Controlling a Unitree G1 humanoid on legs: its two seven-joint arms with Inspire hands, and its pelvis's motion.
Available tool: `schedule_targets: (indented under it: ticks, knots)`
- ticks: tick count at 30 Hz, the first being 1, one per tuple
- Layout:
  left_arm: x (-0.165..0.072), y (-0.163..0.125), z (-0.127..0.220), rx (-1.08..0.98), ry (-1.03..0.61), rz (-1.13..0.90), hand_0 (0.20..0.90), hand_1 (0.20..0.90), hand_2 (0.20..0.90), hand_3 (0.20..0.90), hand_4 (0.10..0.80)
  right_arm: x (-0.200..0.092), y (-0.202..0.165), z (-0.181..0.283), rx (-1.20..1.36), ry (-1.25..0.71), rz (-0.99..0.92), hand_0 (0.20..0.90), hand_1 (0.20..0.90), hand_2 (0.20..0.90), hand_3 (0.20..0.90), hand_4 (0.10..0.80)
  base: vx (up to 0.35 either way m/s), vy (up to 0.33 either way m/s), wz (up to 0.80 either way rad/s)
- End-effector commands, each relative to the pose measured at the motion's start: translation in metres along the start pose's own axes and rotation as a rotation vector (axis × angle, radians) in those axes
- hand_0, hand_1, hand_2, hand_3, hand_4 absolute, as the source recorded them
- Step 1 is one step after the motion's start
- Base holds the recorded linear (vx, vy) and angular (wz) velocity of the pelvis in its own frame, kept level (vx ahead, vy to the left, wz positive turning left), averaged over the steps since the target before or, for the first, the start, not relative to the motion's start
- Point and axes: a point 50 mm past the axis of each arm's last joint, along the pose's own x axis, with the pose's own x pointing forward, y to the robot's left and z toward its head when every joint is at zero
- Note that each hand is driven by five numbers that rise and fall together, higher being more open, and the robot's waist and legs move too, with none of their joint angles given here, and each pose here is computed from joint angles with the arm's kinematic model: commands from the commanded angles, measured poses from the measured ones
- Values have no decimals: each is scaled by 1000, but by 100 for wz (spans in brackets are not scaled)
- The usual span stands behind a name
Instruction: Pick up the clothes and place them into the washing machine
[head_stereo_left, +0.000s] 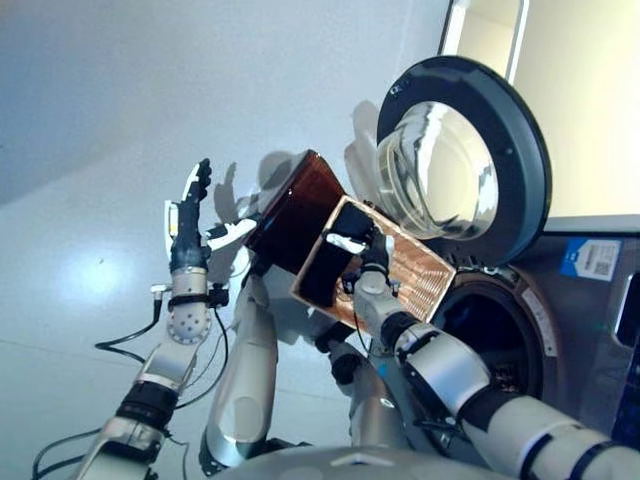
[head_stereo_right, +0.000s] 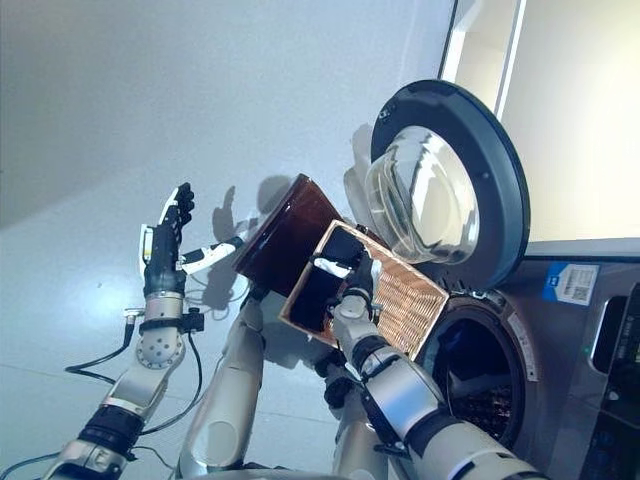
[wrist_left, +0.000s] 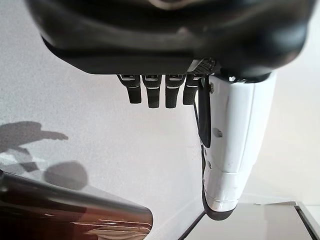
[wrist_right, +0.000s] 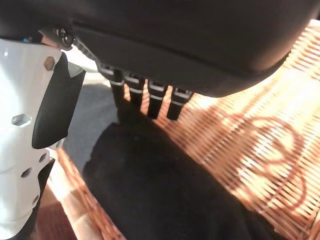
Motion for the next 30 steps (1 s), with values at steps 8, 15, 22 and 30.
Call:
schedule_targets:
  ticks: [8, 15, 22, 30]
  knots:
    - [4, 17, 19, -10, -127, 33, 900, 900, 900, 900, 800, -17, 28, 0, 8, -69, 86, 900, 900, 900, 900, 800, 0, 1, 4]
    - [2, 17, 16, -4, -114, 44, 900, 900, 900, 900, 800, -11, 21, 6, 19, -69, 45, 900, 900, 900, 900, 800, -1, 9, 2]
    - [3, 14, 17, -12, -120, 42, 900, 900, 900, 900, 800, 0, 7, 18, 36, -80, -24, 900, 900, 900, 900, 800, -4, 23, 5]
    - [4, 15, 20, 0, -133, 43, 900, 900, 900, 900, 800, 1, 7, 26, 45, -99, -41, 200, 200, 200, 200, 300, 0, 8, 2]
